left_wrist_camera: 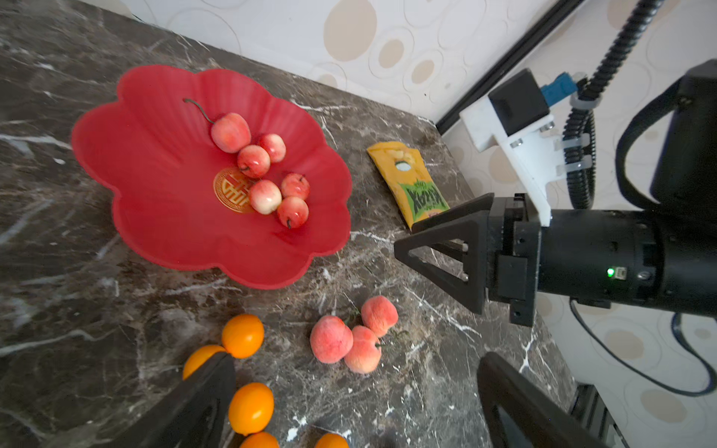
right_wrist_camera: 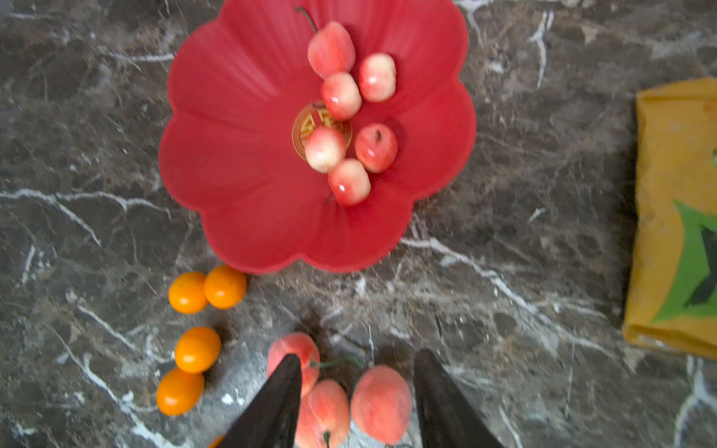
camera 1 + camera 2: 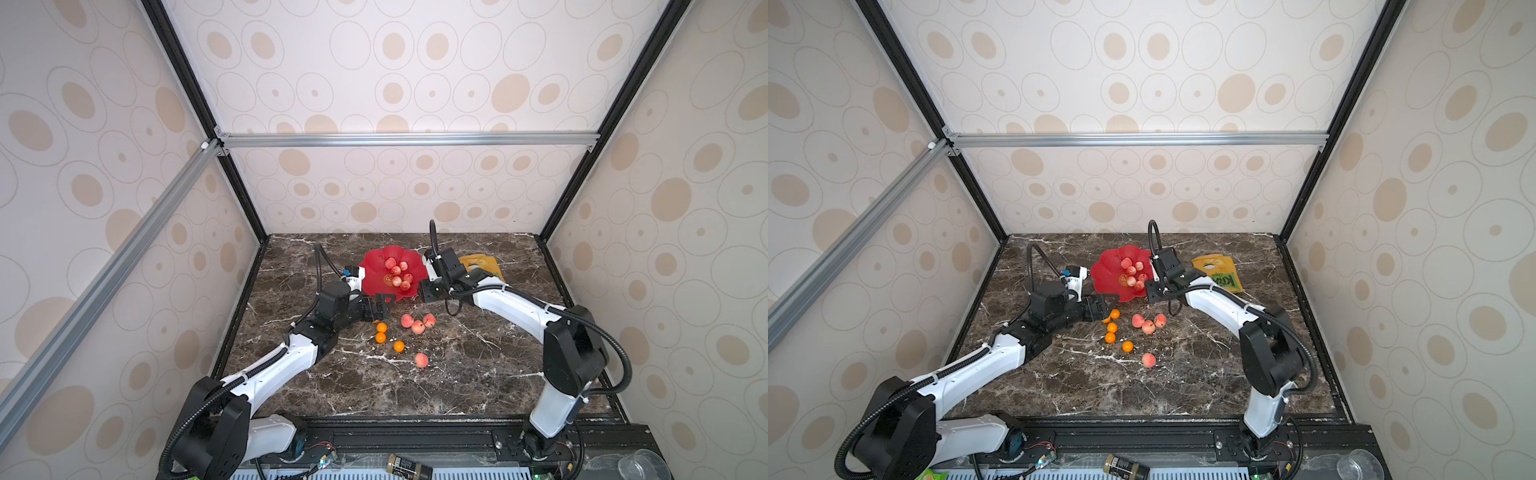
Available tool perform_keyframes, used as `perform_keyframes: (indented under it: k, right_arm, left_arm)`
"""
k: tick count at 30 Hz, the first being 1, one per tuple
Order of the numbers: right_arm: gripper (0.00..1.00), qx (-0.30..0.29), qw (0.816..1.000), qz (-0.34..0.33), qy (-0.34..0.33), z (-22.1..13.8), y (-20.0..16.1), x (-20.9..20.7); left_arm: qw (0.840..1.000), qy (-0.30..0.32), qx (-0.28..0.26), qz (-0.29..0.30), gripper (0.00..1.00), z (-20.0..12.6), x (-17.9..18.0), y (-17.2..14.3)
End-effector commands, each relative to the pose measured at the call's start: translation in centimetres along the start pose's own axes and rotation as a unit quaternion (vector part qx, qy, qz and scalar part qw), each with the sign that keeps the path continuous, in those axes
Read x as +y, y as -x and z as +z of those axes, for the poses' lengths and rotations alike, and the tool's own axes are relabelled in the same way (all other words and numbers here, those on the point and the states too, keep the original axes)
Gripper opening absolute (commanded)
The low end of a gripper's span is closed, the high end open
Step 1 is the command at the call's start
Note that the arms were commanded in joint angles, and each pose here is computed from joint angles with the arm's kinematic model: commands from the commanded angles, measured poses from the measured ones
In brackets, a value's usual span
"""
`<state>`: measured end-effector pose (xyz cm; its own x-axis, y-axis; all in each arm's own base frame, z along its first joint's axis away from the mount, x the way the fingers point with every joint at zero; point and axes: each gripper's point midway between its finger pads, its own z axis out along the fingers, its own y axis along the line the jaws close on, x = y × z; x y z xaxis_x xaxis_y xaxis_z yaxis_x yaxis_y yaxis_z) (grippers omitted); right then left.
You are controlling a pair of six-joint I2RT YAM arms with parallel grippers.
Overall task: Arrange fruit in a fruit bowl
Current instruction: Pick up the fruit from the center of the table.
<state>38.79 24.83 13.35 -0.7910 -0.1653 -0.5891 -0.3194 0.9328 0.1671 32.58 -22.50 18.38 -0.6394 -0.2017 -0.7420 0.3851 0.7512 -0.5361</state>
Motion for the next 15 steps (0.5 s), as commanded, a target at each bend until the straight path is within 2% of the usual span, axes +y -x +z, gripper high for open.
perform_keyframes:
  k: [1,7,10,15]
  right_arm:
    - [0.50,-0.012,1.000,0.005,0.004,-2.0,-1.3,-0.4]
    - [0.49,0.023,1.000,0.007,0.000,-3.3,-5.7,-1.6]
    - [0.49,0.044,0.999,0.005,0.007,-2.8,-7.7,-1.6]
    - [0.47,0.072,0.997,-0.003,0.018,-1.6,-10.0,-1.7]
  left_arm:
    - [1.000,-0.006,-0.005,0.021,0.98,-0.2,-1.1,-0.8]
    - [0.999,-0.021,0.024,0.022,0.98,0.3,-2.6,-4.3]
    - [0.999,-0.020,0.045,0.023,0.98,0.7,-3.0,-6.2]
    - [0.998,-0.030,0.046,0.027,0.98,1.3,-4.1,-7.4]
